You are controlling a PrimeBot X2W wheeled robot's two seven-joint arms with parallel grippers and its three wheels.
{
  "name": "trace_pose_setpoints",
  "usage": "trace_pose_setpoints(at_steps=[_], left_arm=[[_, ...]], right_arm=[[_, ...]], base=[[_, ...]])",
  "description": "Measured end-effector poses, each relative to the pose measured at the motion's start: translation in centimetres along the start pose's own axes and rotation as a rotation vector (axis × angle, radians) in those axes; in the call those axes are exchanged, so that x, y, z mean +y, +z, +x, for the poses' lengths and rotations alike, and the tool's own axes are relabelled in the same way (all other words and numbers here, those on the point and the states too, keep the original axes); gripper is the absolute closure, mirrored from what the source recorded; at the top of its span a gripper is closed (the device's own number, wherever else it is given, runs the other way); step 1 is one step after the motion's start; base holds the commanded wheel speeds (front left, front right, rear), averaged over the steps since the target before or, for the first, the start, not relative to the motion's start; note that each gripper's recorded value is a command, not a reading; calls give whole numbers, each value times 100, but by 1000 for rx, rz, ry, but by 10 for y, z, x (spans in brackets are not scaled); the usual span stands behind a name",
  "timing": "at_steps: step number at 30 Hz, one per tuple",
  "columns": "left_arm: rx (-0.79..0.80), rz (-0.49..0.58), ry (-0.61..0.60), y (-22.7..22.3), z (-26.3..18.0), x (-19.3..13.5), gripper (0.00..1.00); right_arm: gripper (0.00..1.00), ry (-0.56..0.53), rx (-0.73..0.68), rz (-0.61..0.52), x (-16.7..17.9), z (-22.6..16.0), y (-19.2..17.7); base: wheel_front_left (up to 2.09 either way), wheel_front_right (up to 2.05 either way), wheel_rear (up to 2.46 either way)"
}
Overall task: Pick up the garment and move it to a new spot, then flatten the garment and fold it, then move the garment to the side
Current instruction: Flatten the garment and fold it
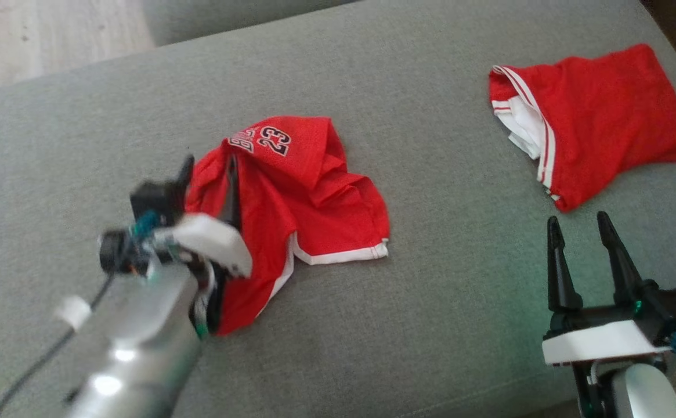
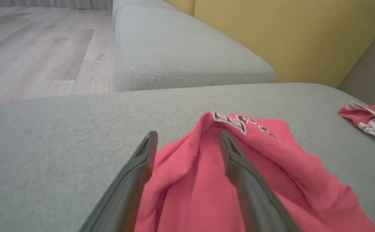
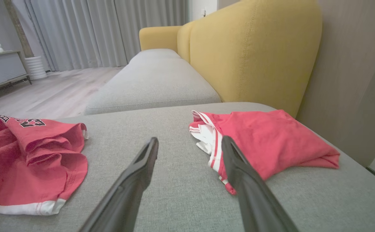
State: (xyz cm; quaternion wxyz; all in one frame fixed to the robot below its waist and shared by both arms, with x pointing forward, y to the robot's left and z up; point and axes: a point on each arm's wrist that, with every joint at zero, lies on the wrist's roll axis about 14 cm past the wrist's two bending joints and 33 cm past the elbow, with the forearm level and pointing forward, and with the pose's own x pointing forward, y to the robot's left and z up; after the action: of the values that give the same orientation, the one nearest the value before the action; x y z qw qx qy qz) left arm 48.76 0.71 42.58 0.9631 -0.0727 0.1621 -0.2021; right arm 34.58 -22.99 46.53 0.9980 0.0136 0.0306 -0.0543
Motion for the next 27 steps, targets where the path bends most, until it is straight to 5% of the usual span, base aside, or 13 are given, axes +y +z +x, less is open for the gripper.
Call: trace_pose_setpoints(at_steps=[17, 27], left_arm=[[104, -195, 84, -86, -143, 7, 0], [190, -119, -28, -106, -131, -5, 0]], right_arm=[[0, 70, -2, 18, 22, 3, -1], [0, 90, 21, 9, 29, 6, -8]], base=[[0, 0, 0], [0, 0, 0]])
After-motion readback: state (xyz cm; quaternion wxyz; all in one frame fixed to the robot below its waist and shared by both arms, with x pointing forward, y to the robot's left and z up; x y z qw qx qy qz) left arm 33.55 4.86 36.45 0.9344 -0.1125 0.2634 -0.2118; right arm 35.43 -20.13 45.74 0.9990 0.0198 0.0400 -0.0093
